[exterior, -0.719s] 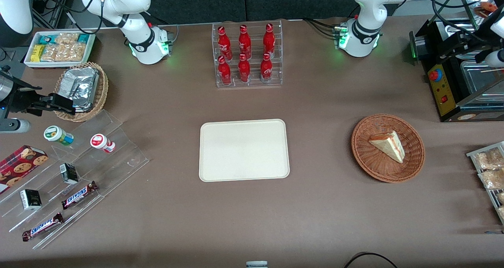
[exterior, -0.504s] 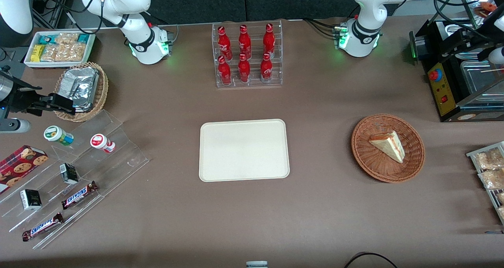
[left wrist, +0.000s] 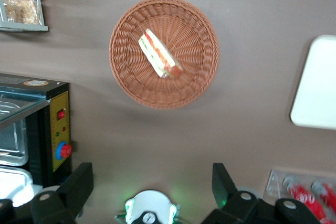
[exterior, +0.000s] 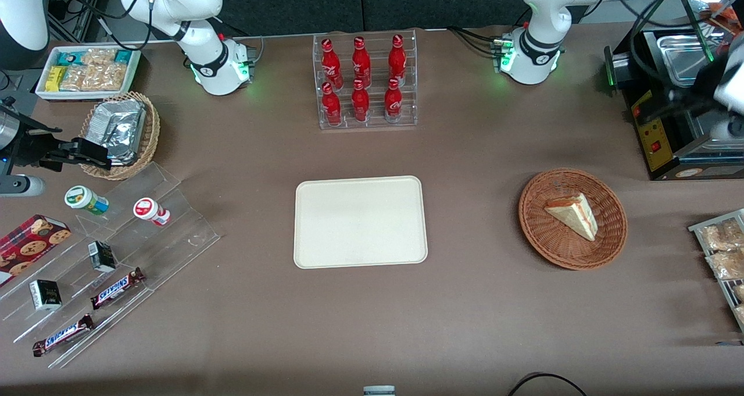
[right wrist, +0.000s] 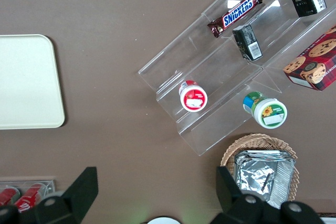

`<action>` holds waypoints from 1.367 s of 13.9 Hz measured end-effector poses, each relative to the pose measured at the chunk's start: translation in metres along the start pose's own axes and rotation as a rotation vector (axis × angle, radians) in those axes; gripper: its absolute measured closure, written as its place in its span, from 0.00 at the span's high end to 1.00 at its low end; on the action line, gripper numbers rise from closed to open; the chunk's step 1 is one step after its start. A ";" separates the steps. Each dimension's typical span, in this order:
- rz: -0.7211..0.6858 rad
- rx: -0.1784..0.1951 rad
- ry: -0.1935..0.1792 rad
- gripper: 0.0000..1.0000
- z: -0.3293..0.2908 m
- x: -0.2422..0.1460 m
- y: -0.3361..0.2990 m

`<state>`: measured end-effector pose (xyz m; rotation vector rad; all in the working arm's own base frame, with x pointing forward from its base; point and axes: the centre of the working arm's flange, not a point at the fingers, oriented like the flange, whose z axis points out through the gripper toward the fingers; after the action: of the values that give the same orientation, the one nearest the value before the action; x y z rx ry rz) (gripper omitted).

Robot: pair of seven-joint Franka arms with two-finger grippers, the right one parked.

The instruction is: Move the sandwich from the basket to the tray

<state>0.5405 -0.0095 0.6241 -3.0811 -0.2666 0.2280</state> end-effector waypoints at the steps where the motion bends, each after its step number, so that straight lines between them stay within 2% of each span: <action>1: -0.034 0.010 -0.002 1.00 0.015 0.014 0.002; 4: -0.159 0.038 -0.051 1.00 0.066 0.044 0.005; 5: -0.205 0.041 -0.053 1.00 0.083 0.055 0.007; 10: -0.476 0.009 0.028 1.00 0.178 0.084 0.017; 15: -0.628 -0.033 0.088 1.00 0.263 0.077 0.019; 19: -0.722 -0.072 0.130 1.00 0.308 0.068 -0.004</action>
<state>0.5595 0.0150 0.3099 -2.8055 -1.3438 -0.0141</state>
